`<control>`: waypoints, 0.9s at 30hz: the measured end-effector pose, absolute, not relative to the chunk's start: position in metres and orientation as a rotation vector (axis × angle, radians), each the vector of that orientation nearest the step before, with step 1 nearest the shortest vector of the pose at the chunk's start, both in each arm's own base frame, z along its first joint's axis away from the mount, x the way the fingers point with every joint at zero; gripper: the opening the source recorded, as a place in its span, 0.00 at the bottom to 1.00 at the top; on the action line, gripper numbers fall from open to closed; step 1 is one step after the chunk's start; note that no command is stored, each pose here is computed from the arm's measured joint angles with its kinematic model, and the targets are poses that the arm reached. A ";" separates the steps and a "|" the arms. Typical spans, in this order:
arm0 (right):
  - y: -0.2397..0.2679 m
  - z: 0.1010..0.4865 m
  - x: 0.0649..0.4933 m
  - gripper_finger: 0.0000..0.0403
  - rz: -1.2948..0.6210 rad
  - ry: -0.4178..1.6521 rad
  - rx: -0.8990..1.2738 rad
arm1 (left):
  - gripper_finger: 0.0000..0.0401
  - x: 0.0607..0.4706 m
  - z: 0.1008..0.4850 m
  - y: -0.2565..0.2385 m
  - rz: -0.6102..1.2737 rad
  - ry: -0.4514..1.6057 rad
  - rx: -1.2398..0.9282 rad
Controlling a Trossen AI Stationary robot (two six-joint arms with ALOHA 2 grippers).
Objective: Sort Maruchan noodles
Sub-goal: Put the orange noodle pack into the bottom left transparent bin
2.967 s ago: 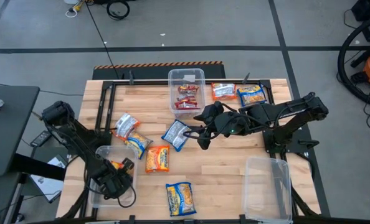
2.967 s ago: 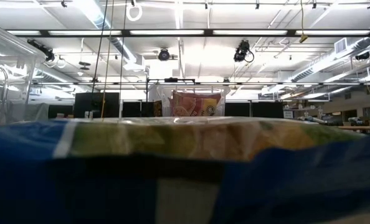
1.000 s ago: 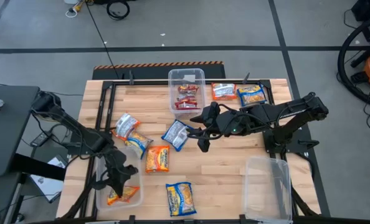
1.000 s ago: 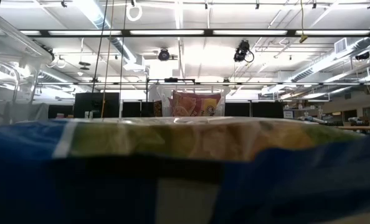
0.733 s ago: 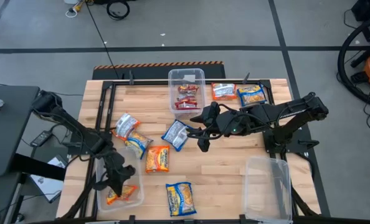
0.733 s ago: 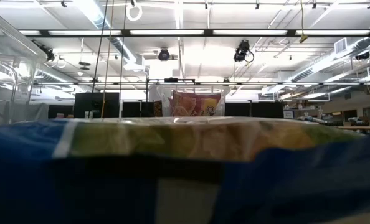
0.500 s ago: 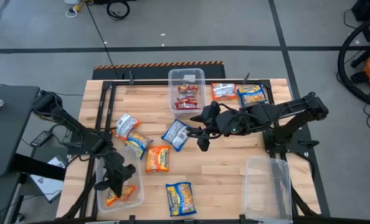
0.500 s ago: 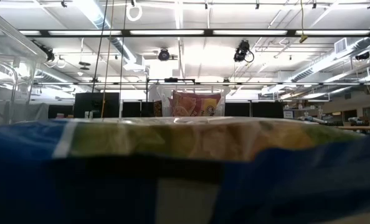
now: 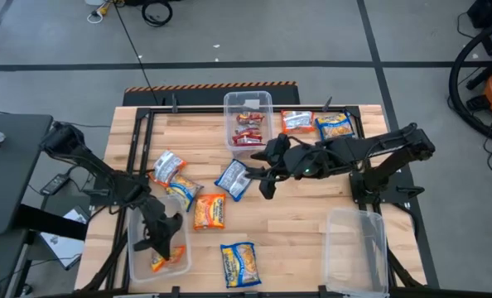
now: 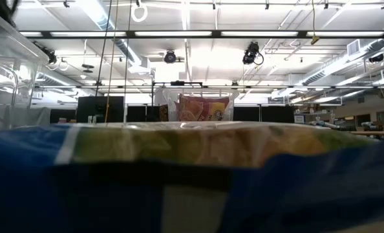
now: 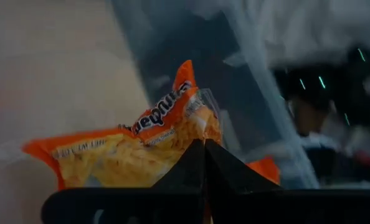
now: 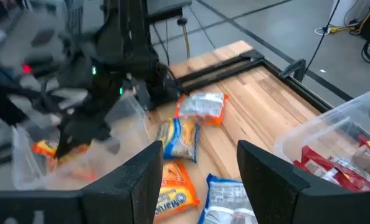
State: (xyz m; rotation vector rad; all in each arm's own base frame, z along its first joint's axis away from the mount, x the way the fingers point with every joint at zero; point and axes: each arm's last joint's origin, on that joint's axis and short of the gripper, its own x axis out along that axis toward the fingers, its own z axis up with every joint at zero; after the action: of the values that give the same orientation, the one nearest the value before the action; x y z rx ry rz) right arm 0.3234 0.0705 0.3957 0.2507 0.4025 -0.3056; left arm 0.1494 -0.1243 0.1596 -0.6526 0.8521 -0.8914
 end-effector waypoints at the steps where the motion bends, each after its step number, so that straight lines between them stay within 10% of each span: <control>1: 0.073 0.391 0.326 0.52 -0.295 0.424 0.234 | 0.02 0.149 0.158 -0.124 -0.862 0.847 -0.678; 19: 0.103 0.288 0.408 0.52 -0.083 0.629 0.017 | 0.06 0.143 0.153 -0.156 -0.775 0.774 -0.686; 27: 0.109 0.258 0.421 0.53 -0.050 0.695 -0.090 | 0.24 0.141 0.149 -0.162 -0.827 0.770 -0.626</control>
State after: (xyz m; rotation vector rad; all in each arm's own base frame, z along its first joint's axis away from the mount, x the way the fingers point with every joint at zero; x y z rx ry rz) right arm 0.4206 0.1093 0.2578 -0.0905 0.6947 -0.0500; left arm 0.1408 -0.1619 0.1491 -0.6256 0.7699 -0.8272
